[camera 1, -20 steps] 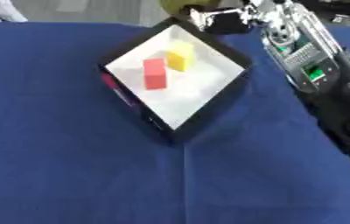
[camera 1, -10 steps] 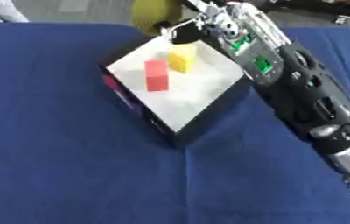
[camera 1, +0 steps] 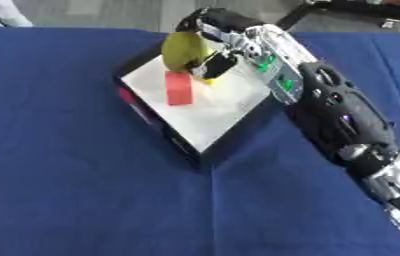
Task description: Pick up objects on the table and place them in the box.
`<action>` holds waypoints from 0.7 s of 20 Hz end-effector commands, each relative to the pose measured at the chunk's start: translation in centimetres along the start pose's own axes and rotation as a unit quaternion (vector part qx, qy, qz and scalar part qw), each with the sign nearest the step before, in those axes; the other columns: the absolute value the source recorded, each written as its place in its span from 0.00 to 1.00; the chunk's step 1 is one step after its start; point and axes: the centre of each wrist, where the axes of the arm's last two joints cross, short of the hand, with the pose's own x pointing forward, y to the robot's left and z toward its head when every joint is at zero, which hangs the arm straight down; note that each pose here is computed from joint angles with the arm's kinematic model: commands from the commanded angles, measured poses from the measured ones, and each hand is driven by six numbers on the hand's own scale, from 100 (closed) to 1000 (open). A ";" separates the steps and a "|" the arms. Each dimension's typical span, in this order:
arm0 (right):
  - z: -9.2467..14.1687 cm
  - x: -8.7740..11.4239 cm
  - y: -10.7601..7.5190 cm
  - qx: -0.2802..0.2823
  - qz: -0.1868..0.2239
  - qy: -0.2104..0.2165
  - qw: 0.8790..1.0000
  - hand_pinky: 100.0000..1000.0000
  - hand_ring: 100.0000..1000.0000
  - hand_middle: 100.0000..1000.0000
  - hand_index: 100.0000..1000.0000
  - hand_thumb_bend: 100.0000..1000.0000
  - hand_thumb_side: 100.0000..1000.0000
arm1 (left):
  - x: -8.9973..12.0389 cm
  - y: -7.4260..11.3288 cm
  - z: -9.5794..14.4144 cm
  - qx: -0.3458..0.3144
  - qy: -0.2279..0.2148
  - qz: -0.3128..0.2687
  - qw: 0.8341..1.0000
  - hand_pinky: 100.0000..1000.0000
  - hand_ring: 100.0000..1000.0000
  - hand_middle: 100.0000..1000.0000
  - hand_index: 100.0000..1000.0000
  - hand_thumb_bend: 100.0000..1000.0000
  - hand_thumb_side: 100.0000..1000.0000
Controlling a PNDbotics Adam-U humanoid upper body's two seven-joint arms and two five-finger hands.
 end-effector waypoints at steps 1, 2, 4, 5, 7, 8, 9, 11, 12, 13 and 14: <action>-0.2 -1.1 -1.0 -0.017 0.017 0.001 1.000 0.91 0.90 0.78 0.90 0.23 0.42 | 0.7 0.5 -0.4 0.006 -0.018 -0.005 1.000 0.72 0.75 0.74 0.86 0.24 0.68; -0.2 -1.4 -1.1 -0.022 0.022 0.001 1.000 0.92 0.90 0.78 0.90 0.25 0.45 | 0.6 0.5 -0.4 0.007 -0.018 -0.005 1.000 0.72 0.75 0.74 0.86 0.24 0.68; 0.0 -2.0 -1.1 -0.028 0.031 -0.003 0.999 0.93 0.92 0.79 0.91 0.27 0.39 | 0.6 0.6 -0.4 0.007 -0.017 -0.006 1.000 0.72 0.75 0.74 0.86 0.24 0.67; 0.1 -2.3 -1.2 -0.028 0.032 -0.006 0.999 0.94 0.92 0.79 0.91 0.34 0.12 | 0.6 0.6 -0.4 0.007 -0.017 -0.007 1.000 0.72 0.75 0.74 0.86 0.25 0.67; 0.4 -3.1 -1.3 -0.026 0.024 -0.010 0.999 0.95 0.92 0.78 0.91 0.40 0.38 | 0.5 0.6 -0.3 0.008 -0.016 -0.008 1.000 0.72 0.75 0.74 0.86 0.25 0.66; 0.6 -3.5 -1.5 -0.032 0.017 -0.007 0.999 0.95 0.92 0.78 0.90 0.40 0.43 | 0.5 0.7 -0.3 0.008 -0.015 -0.009 1.000 0.72 0.75 0.74 0.86 0.25 0.66; 0.7 -3.8 -1.6 -0.039 0.012 -0.003 0.999 0.95 0.92 0.78 0.91 0.36 0.46 | 0.5 0.7 -0.3 0.008 -0.015 -0.009 1.000 0.72 0.75 0.74 0.86 0.25 0.66; 1.0 -4.2 -1.8 -0.051 0.003 0.005 0.999 0.96 0.92 0.78 0.91 0.35 0.45 | 0.4 0.7 -0.2 0.007 -0.014 -0.010 1.000 0.72 0.75 0.74 0.86 0.25 0.66; 1.0 -4.3 -1.9 -0.056 -0.001 0.007 0.998 0.96 0.92 0.78 0.91 0.35 0.44 | 0.4 0.7 -0.2 0.007 -0.014 -0.011 1.000 0.72 0.75 0.74 0.86 0.25 0.66; 1.1 -4.3 -2.0 -0.060 -0.006 0.007 0.998 0.96 0.92 0.78 0.91 0.36 0.43 | 0.4 0.8 -0.2 0.007 -0.014 -0.011 1.000 0.72 0.75 0.74 0.86 0.25 0.66; 1.2 -4.4 -2.2 -0.065 -0.011 0.007 0.998 0.96 0.92 0.78 0.91 0.38 0.37 | 0.4 0.8 -0.2 0.007 -0.014 -0.011 1.000 0.72 0.75 0.74 0.86 0.25 0.66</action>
